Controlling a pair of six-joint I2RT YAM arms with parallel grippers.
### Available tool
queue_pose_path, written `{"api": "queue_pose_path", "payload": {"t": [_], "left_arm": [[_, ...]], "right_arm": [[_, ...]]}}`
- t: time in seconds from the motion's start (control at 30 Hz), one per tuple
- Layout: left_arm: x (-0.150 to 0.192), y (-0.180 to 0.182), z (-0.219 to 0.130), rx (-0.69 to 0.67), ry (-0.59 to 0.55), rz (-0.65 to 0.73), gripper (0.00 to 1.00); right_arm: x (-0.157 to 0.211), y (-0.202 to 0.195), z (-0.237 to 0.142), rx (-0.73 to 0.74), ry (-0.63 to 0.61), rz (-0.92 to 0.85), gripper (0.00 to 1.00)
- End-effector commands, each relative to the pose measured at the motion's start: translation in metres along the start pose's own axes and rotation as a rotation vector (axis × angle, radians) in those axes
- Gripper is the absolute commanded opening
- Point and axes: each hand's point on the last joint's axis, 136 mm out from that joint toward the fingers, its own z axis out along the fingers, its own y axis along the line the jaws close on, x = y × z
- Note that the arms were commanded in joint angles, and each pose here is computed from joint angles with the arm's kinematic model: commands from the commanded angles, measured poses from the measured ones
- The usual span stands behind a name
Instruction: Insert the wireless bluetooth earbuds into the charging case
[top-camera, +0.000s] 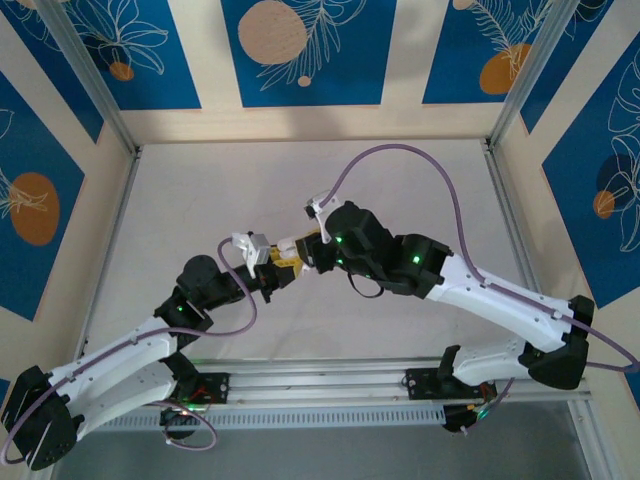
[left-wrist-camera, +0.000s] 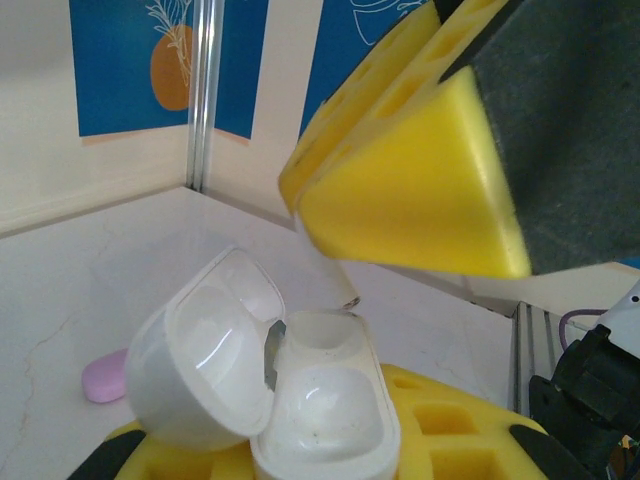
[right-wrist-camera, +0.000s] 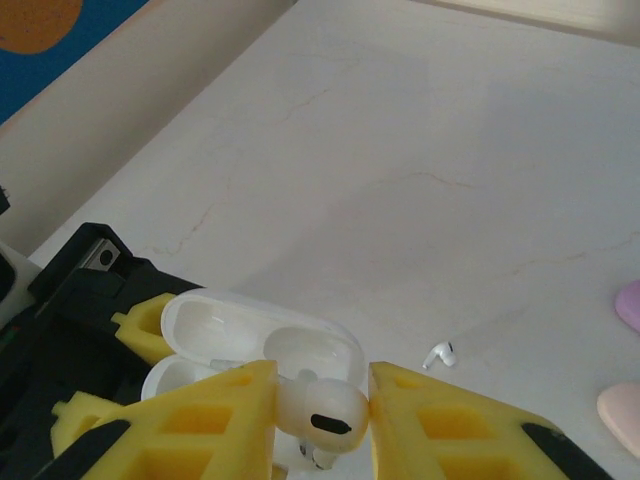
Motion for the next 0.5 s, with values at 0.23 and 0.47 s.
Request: {"api": "queue_pose_path", "payload": {"t": [0.23,0.47], "left_arm": [[-0.013,-0.013,0.000,0.050,-0.040,0.003,0.14],[-0.016,-0.011,-0.001,0.036,-0.053,-0.010,0.14]], "right_arm": [[-0.025,0.001,-0.006,0.019,-0.101,-0.021,0.29],[-0.011,0.007,-0.003,-0.028,-0.063,-0.019,0.29]]}}
